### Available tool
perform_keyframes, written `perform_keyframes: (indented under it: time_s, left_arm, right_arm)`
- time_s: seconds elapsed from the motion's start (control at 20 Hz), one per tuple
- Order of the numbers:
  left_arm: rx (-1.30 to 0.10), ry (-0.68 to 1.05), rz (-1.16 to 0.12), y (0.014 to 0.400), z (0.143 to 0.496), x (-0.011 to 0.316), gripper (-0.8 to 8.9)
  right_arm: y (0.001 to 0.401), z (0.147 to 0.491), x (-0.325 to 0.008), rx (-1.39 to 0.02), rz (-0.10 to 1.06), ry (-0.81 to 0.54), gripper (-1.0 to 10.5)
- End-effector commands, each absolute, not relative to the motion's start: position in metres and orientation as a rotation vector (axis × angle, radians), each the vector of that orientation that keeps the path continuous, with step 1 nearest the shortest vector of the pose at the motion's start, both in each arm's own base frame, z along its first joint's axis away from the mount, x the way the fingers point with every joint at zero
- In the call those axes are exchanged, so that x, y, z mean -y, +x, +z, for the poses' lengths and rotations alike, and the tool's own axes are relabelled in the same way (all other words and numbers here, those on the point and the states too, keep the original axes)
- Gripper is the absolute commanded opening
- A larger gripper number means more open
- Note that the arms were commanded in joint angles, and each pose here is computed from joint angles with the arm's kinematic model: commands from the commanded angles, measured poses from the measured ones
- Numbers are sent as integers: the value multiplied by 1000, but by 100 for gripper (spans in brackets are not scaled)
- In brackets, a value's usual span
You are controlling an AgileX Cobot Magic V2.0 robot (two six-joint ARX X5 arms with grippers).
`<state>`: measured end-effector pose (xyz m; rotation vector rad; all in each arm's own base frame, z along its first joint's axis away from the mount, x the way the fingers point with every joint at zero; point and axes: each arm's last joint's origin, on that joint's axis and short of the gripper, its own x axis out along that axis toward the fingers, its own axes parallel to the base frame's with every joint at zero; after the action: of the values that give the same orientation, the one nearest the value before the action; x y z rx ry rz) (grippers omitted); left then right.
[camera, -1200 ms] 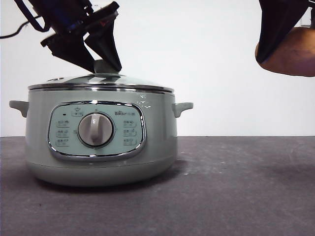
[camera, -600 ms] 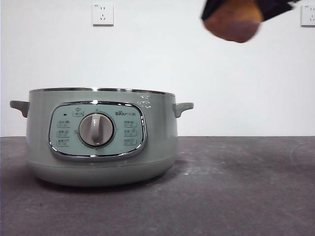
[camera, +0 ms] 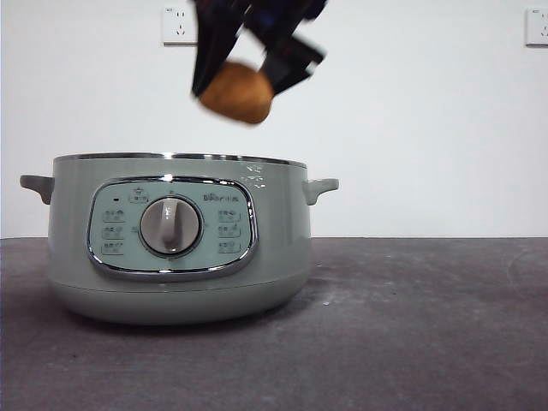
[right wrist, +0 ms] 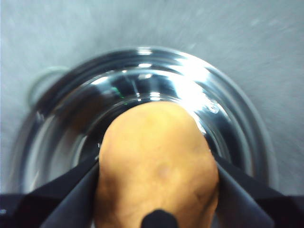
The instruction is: Pick up the potato,open the lid,put the potato in the pot,close the lid
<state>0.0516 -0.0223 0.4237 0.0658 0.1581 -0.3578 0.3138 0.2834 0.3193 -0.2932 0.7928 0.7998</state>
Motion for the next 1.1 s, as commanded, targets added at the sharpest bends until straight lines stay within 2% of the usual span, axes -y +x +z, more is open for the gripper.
perform_keyframes:
  time_s: [0.05,0.4,0.65,0.7,0.8,0.85,1.1]
  left_arm:
    - [-97,59,-357,48,432,21,-9]
    - [-98,60,-356,48,432,21,-9]
    - [-112,64,-356,52,431,22,-9]
    - [-117,65,-356,53,431,23,-9]
    - [-127,68,-356,53,430,23,-9]
    - [-134,71,-356,54,429,23,-9]
    - [-150,75,-356,55,428,24,-9]
  right_arm:
    - [331,291,-304,-858,824,-370,-11]
    - [349,222,-329,-1011,845,-459,-11]
    - [350,207,-331,-1061,855,-473,14]
    - [350,207,-332,-1059,857,-474,93]
    - [349,207,-332,-1061,845,-472,364]
    - [349,207,-333,-1057,821,-486,420]
    - [346,217,-334,-1029,813,-488,409]
